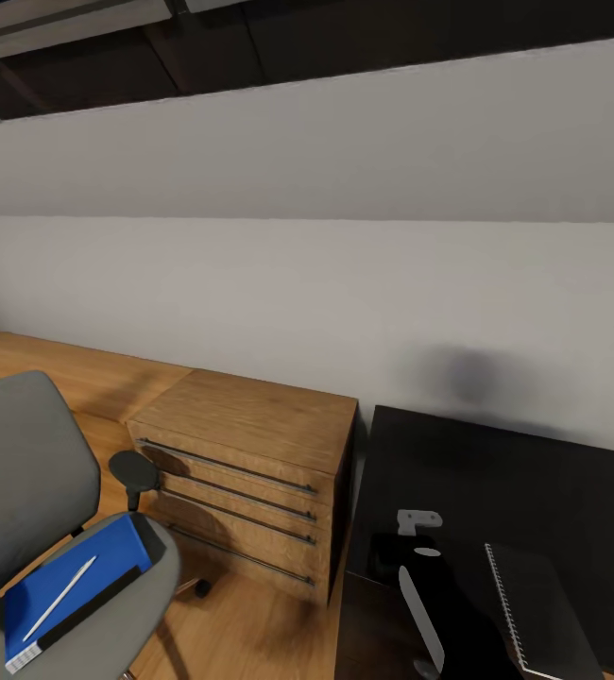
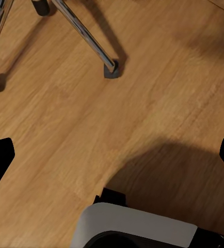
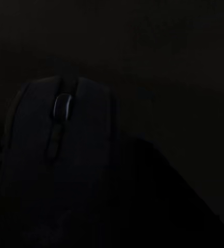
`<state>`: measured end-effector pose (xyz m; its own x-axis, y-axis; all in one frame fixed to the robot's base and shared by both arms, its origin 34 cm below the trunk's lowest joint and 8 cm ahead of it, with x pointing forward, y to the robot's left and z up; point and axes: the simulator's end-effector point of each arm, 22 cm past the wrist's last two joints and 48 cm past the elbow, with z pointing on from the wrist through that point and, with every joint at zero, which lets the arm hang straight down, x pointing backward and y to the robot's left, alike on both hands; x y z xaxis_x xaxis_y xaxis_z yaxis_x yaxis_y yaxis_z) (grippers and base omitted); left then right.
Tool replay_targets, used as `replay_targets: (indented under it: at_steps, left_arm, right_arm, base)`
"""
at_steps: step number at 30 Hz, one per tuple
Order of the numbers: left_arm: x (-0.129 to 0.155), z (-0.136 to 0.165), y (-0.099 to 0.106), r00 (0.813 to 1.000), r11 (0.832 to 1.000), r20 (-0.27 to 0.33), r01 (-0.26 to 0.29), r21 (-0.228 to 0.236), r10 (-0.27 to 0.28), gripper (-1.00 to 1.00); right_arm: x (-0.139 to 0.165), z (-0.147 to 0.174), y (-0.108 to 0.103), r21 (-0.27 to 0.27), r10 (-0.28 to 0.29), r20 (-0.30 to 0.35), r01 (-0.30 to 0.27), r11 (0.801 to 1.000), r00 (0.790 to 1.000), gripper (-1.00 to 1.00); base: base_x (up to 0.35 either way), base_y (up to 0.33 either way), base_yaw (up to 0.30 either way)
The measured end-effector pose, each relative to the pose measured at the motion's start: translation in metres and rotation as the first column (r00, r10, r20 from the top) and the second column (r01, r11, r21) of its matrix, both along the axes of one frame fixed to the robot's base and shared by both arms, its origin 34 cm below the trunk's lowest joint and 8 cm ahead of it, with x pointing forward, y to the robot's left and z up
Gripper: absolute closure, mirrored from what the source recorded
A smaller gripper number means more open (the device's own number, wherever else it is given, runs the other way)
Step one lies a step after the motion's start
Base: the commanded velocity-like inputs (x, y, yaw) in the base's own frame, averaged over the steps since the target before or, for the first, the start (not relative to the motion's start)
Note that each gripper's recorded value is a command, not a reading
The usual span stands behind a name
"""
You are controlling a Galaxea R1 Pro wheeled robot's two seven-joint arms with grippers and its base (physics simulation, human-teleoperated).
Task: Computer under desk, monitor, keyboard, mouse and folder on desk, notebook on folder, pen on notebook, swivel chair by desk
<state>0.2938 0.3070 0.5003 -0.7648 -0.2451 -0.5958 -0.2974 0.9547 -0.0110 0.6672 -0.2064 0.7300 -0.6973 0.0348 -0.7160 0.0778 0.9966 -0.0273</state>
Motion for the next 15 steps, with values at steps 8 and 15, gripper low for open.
replay_targets:
  at_steps: [8,15]
  left_arm:
    - [0.0,0.01,0.003,1.0,1.0,-0.001,-0.001,0.004,0.001,-1.0]
    - [0.0,0.021,0.003,1.0,1.0,-0.001,-0.001,0.005,0.001,-1.0]
  right_arm:
    - [0.001,0.013,-0.001,-0.001,0.002,-0.003,-0.002,1.0,1.0,1.0]
    - [0.009,0.043,-0.002,0.004,0.001,0.032,-0.001,1.0,0.999,1.0]
  base:
    - [0.0,0.0,0.0]
    - [0.0,0.0,0.0]
